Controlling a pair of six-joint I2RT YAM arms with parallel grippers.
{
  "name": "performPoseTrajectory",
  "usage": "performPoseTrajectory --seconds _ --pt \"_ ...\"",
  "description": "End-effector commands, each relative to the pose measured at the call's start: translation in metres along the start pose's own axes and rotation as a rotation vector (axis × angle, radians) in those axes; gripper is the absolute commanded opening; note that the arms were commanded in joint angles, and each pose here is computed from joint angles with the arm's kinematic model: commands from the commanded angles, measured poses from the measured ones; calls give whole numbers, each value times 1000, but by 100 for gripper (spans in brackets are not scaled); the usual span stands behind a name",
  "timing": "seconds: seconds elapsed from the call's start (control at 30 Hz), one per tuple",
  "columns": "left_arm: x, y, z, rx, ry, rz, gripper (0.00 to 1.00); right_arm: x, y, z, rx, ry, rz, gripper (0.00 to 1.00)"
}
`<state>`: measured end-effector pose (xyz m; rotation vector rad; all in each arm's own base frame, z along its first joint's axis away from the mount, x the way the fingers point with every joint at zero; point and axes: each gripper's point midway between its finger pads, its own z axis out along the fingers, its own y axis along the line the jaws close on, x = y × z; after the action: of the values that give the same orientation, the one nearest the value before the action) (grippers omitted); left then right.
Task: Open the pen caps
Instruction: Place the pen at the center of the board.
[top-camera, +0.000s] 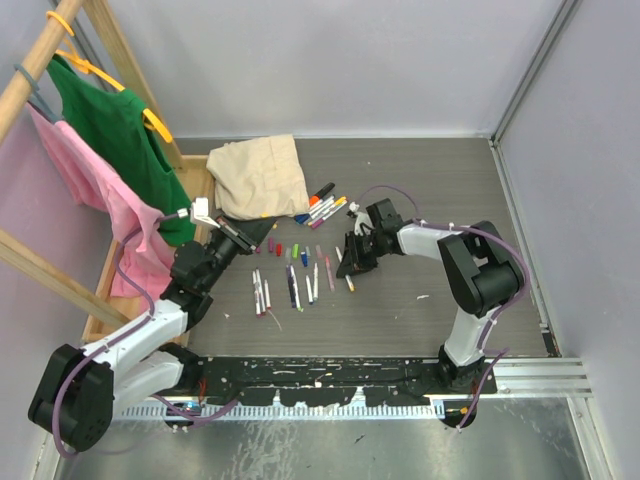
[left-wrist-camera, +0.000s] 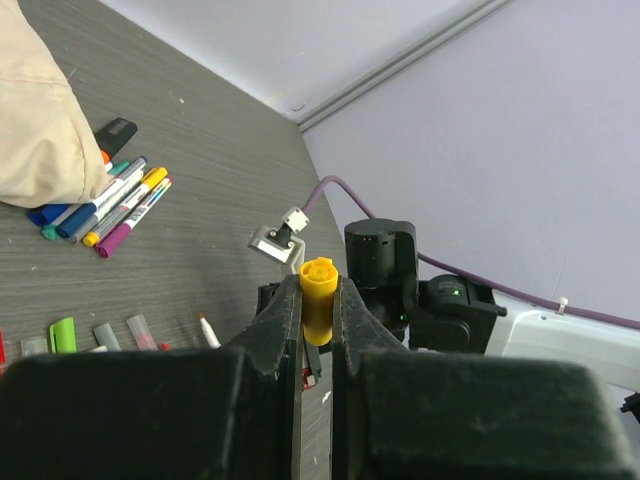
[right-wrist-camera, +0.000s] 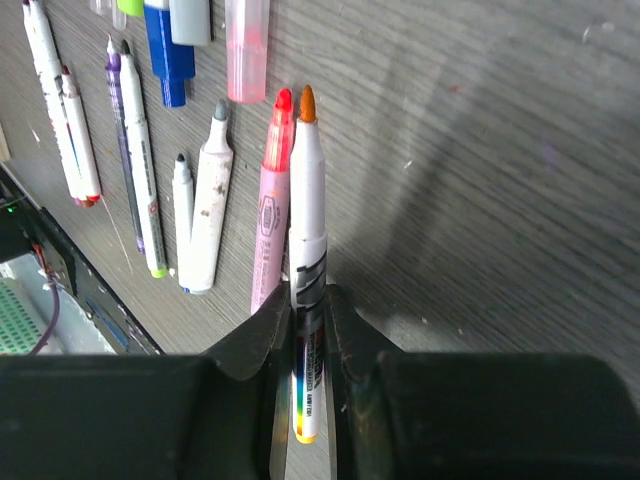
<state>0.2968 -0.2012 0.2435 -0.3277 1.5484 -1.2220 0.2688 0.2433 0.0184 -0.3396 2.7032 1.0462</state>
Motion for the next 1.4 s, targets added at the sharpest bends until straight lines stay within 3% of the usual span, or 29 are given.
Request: performPoseTrajectory --seconds 0.0,0.57,1.03,1.37 --pt "-6 -11 0 44 -21 5 0 -8 -11 3 47 4 24 11" --pt "-5 -11 -2 46 -20 5 0 -16 -3 -6 -3 0 10 23" --pt "-3 -13 -1 56 -6 -1 0 -21 1 -14 -29 -24 19 27" --pt "20 -10 11 51 87 -29 0 -42 26 -40 -102 -87 -72 27"
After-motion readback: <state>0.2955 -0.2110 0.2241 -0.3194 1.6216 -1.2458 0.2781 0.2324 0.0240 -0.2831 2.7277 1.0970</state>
